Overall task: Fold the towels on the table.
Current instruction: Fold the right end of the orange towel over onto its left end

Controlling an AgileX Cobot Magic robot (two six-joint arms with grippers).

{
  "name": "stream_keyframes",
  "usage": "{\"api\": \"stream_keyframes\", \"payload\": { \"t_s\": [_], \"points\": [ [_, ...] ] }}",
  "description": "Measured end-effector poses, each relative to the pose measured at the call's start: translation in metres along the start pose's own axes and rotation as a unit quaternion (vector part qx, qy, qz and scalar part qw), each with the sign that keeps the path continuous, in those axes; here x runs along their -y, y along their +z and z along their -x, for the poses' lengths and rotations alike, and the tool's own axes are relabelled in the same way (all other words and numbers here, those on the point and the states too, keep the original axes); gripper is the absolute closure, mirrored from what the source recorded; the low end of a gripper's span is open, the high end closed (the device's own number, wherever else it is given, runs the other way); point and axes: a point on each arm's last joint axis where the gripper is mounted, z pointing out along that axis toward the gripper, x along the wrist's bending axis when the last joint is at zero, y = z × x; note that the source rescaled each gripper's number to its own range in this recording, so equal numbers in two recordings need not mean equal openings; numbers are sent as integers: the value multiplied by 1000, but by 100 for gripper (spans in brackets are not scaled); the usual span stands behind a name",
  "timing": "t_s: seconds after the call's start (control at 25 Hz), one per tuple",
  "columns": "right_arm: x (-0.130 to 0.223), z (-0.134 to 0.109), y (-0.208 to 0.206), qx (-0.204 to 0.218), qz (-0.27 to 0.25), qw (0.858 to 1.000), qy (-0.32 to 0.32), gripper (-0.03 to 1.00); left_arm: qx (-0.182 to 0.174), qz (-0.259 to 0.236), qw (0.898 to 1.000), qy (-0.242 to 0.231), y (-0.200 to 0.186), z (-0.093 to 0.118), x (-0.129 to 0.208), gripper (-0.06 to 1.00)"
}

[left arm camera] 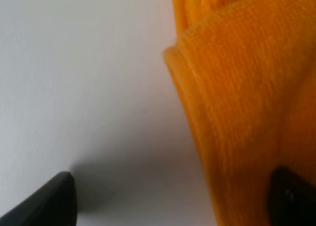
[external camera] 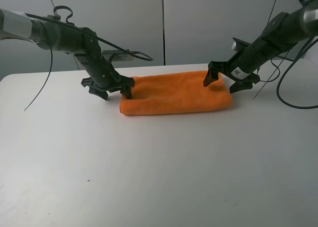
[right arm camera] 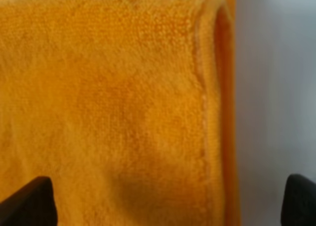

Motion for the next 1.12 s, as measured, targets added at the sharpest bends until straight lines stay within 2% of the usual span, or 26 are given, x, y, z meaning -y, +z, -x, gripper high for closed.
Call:
{"api": "stream_keyframes", "payload": {
  "t_s": [0.2,0.36,0.6,1.12],
  "points": [
    [-1,-11,1,-41,7,999,7,-1,0,0,1000,0,0,0,0,-5],
    [2,-27,6,-52,6,999,-11,-1,0,0,1000,0,0,0,0,-5],
    [3,-35,9,-50,10,998,-23,-1,0,-1,1000,1,0,0,0,-5],
    [3,-21,8,-6,6,999,-48,-1,-5,-5,1000,9,0,-1,1,-5]
  ]
}}
